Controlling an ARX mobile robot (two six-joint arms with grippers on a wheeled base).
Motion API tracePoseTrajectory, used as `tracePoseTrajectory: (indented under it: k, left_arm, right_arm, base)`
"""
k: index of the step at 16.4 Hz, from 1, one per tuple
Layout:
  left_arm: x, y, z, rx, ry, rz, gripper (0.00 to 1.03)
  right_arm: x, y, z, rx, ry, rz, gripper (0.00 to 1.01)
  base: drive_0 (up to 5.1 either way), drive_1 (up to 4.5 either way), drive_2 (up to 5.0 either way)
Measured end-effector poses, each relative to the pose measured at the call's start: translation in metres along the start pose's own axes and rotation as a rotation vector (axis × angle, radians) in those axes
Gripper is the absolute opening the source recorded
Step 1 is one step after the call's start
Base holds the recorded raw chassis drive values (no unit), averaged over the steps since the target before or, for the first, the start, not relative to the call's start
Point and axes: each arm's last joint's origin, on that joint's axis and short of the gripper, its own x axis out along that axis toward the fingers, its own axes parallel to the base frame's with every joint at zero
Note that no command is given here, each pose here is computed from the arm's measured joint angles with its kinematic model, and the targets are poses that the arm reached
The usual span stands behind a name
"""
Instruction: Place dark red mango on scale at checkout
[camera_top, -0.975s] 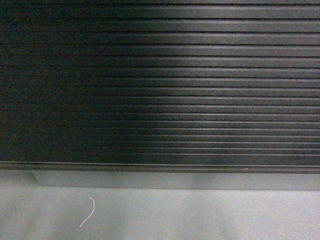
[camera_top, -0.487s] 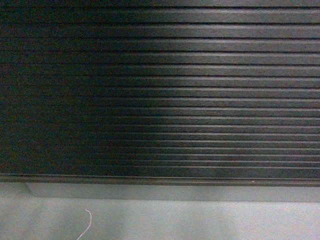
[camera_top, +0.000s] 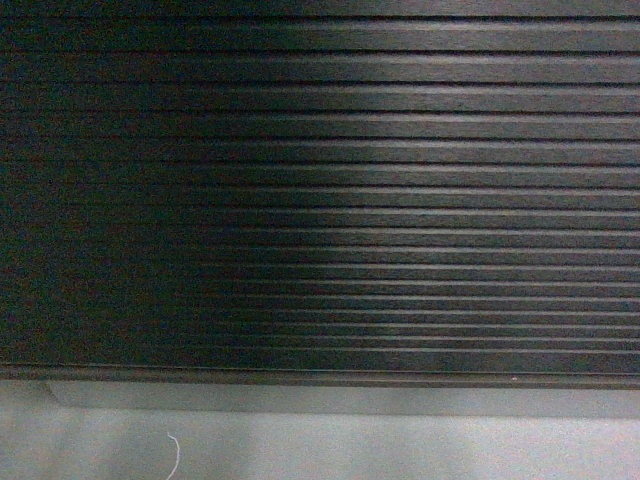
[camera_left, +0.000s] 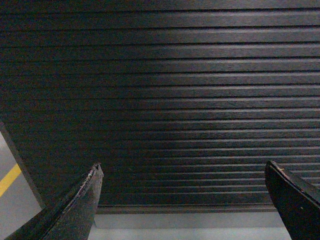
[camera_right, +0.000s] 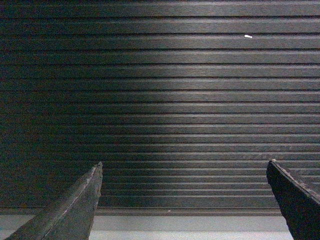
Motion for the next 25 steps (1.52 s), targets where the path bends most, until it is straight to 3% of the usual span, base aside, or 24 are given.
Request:
tracePoseTrajectory:
  k: [14, 25]
  left_arm:
    - [0.0000, 0.0000, 0.0000, 0.000, 0.000, 0.000, 0.98]
    - [0.0000, 0.0000, 0.0000, 0.000, 0.000, 0.000, 0.98]
  right_arm:
    - [0.0000, 0.0000, 0.0000, 0.000, 0.000, 0.000, 0.98]
    - [0.0000, 0.0000, 0.0000, 0.000, 0.000, 0.000, 0.98]
  base:
    - [-0.2, 0.92, -1.2]
    - [0.0, 0.00, 0.0]
